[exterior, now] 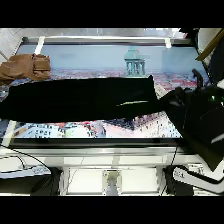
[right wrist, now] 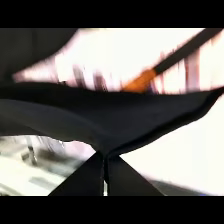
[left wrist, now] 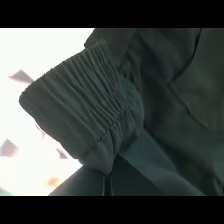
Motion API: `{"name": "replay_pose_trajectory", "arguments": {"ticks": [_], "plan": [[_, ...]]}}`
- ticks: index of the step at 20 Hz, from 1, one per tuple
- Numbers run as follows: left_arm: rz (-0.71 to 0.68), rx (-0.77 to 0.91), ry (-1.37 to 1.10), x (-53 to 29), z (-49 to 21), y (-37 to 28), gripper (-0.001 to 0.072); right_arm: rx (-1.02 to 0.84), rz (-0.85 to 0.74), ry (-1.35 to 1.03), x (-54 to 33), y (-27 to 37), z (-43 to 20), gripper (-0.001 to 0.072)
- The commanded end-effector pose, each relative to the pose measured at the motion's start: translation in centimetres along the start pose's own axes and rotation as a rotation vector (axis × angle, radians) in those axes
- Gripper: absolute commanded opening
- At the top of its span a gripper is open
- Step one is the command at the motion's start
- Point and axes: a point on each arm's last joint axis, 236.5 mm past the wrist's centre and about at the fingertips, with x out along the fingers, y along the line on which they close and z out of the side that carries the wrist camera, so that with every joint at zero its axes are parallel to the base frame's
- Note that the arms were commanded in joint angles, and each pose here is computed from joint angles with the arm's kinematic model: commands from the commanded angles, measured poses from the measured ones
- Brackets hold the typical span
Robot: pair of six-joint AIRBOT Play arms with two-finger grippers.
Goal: Fold the clothes and pants, and hang the long-sleeved shirts on hangers.
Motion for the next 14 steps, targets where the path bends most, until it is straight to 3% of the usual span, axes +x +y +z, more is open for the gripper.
{"name": "replay_pose_trajectory", "arguments": {"ticks": [1, 9, 14], "plan": [[0.129, 0.038, -0.053, 0.0, 3.9, -1.7, 0.0006, 0.054, 0.001, -0.078, 2.0, 0.5, 6.6, 0.0002], [0.107, -0.082, -0.099, 7.5, 8.1, -5.2, 0.0006, 0.167, -0.012, -0.241, 8.2, -3.8, 17.3, 0.0003], [0.049, -0.04, -0.194, 11.3, 9.9, -9.4, 0.0006, 0.201, -0.022, -0.294, 11.6, -5.4, 19.9, 0.0003]]}}
